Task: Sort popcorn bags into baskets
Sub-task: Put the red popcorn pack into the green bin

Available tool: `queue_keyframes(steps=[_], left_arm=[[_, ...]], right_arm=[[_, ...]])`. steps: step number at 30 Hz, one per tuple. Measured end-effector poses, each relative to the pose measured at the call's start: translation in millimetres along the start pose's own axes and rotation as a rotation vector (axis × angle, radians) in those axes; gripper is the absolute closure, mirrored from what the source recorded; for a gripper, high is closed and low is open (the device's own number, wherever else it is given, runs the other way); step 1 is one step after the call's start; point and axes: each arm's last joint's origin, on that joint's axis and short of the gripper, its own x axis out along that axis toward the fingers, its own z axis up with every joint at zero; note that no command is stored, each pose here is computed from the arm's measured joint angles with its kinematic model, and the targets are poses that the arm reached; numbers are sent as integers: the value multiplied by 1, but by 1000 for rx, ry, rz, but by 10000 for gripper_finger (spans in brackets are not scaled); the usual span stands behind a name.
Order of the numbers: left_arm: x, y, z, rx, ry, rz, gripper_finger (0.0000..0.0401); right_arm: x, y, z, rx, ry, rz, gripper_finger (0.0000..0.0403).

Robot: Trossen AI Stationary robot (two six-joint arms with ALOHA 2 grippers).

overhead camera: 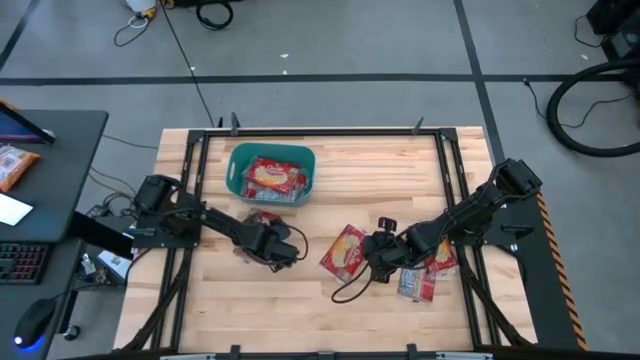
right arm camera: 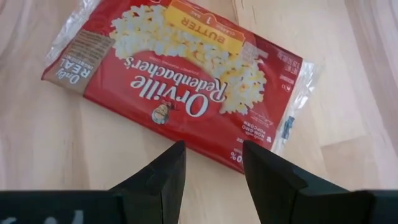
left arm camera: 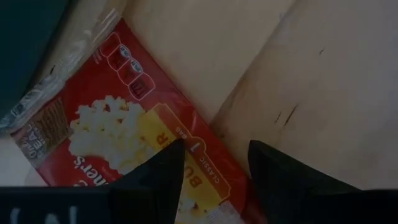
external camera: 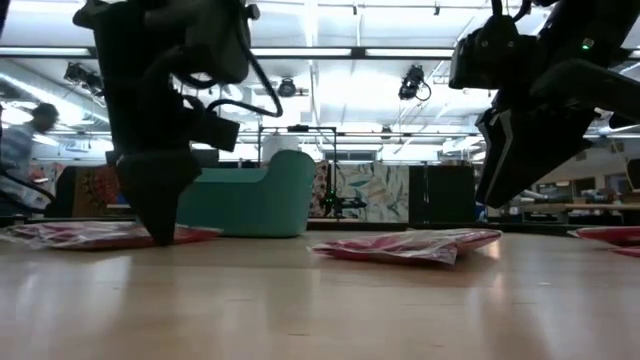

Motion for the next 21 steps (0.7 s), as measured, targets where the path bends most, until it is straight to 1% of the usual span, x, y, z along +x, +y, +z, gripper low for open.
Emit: queue_keyframes(steps=[5, 8, 12, 17, 19, 21], left_arm=[[5, 0, -4, 33, 32, 39, 218], [4, -2, -7, 113, 40, 36, 233], [2, -7, -13, 325, 32, 25, 274], [-6, -19, -26, 645, 22, 5, 341], [-10, -25, -30, 738, 18, -14, 368], [-13, -29, -34, 799, 10, -29, 390]], right_arm=[[0, 0, 1, -1, -5, 4, 238], [0, 0, 1, -2, -5, 5, 238], [0, 0, 1, -3, -4, 6, 238], [0, 0, 1, -4, -4, 6, 238], [0, 0, 1, -4, -4, 7, 238], [0, 0, 1, -4, -4, 7, 238]])
